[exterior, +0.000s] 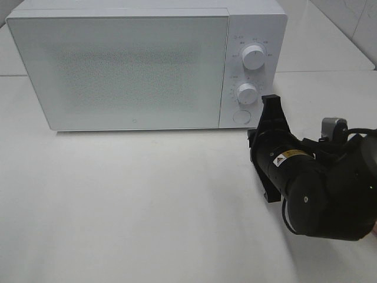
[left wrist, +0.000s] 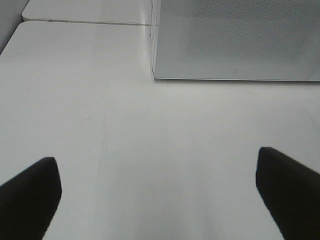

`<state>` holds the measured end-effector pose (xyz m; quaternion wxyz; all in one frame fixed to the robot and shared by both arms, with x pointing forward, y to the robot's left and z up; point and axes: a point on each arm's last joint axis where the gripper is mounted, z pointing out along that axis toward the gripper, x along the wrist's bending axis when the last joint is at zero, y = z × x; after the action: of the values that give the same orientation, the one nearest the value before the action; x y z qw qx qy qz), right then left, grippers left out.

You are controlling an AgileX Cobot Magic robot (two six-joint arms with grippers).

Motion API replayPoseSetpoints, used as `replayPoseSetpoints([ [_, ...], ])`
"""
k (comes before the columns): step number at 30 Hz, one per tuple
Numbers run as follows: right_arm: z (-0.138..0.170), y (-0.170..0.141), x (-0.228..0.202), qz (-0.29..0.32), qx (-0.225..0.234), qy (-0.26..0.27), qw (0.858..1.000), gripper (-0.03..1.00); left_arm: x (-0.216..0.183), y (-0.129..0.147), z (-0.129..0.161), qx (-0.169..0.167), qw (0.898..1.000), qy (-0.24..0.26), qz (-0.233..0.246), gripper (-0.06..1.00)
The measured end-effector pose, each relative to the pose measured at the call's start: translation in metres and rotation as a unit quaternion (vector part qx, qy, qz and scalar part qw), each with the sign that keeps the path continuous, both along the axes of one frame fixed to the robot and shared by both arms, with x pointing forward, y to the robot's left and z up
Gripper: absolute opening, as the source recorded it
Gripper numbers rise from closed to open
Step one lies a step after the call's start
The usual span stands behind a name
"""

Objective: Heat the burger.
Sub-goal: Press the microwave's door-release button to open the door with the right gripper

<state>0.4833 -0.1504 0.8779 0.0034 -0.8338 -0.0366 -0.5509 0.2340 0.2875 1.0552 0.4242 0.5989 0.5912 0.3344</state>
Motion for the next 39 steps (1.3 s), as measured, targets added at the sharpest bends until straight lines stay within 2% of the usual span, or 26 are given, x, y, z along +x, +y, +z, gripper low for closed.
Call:
replayPoseSetpoints([
  [25, -0.022, 0.001, 0.066, -0.034, 0.016, 0.013, 0.999, 0.01, 0.000, 0.000, 0.000, 0.000, 1.000, 0.000, 0.000, 0.98],
  [39, -0.028, 0.008, 0.084, -0.051, 0.023, 0.011, 0.998, 0.01, 0.000, 0.000, 0.000, 0.000, 1.000, 0.000, 0.000, 0.98],
])
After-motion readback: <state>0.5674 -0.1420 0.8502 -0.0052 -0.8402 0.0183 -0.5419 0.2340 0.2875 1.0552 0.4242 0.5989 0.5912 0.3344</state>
